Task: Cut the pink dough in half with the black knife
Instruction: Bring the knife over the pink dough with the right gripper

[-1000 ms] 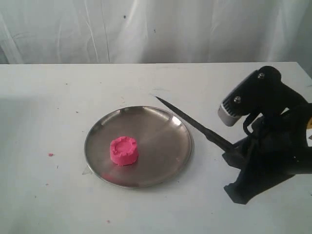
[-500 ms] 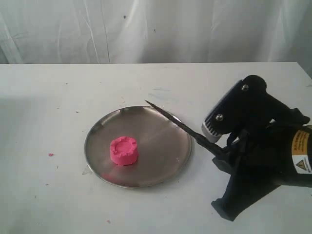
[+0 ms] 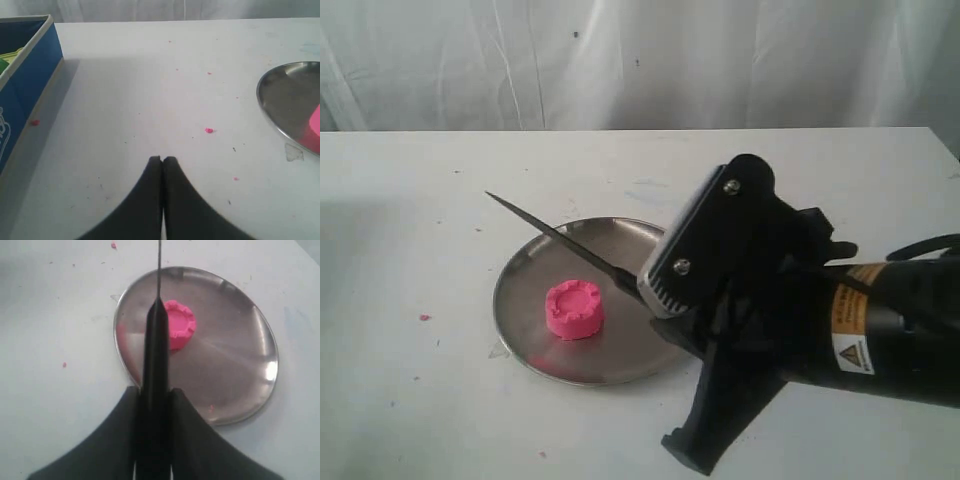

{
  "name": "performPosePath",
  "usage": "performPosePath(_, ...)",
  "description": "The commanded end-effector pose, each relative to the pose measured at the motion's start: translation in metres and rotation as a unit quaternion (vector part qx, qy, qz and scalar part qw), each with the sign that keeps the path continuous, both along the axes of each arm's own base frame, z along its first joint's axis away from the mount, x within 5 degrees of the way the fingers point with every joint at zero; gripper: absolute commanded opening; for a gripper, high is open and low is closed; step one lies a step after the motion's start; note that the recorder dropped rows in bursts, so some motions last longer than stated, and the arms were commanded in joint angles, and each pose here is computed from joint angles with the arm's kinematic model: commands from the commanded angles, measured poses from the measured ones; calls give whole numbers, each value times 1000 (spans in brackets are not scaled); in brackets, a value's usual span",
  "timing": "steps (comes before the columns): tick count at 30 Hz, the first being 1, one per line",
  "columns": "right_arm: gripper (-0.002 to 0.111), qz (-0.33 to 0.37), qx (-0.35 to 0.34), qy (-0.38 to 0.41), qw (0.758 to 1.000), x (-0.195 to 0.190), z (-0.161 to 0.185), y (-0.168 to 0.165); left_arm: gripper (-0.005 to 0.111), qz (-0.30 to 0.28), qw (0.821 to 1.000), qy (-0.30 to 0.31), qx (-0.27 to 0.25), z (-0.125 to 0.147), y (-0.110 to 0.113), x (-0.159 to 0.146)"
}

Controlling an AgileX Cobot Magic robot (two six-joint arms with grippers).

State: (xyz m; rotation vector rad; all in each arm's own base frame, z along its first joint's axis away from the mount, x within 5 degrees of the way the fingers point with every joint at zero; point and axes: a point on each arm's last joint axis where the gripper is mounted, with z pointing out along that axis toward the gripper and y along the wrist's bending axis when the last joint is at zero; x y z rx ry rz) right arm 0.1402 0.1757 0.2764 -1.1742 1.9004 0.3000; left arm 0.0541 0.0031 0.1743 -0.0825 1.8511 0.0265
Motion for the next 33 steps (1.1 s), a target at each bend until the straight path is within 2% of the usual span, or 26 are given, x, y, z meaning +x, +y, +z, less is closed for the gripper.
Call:
performPosePath(1, 0, 17, 10, -12, 1000, 7, 6, 17, 0, -2, 1000, -1, -4, -1, 0, 0)
performPosePath(15, 0, 47, -17, -44, 998, 30, 16, 49, 0, -2, 1000, -1, -4, -1, 0, 0)
performPosePath(30, 0, 78, -50, -72, 993, 38, 15, 60, 0, -2, 1000, -1, -4, -1, 0, 0)
performPosePath(33, 0, 96, -78, -85, 989, 41, 15, 63, 0, -2, 1000, -1, -4, -1, 0, 0)
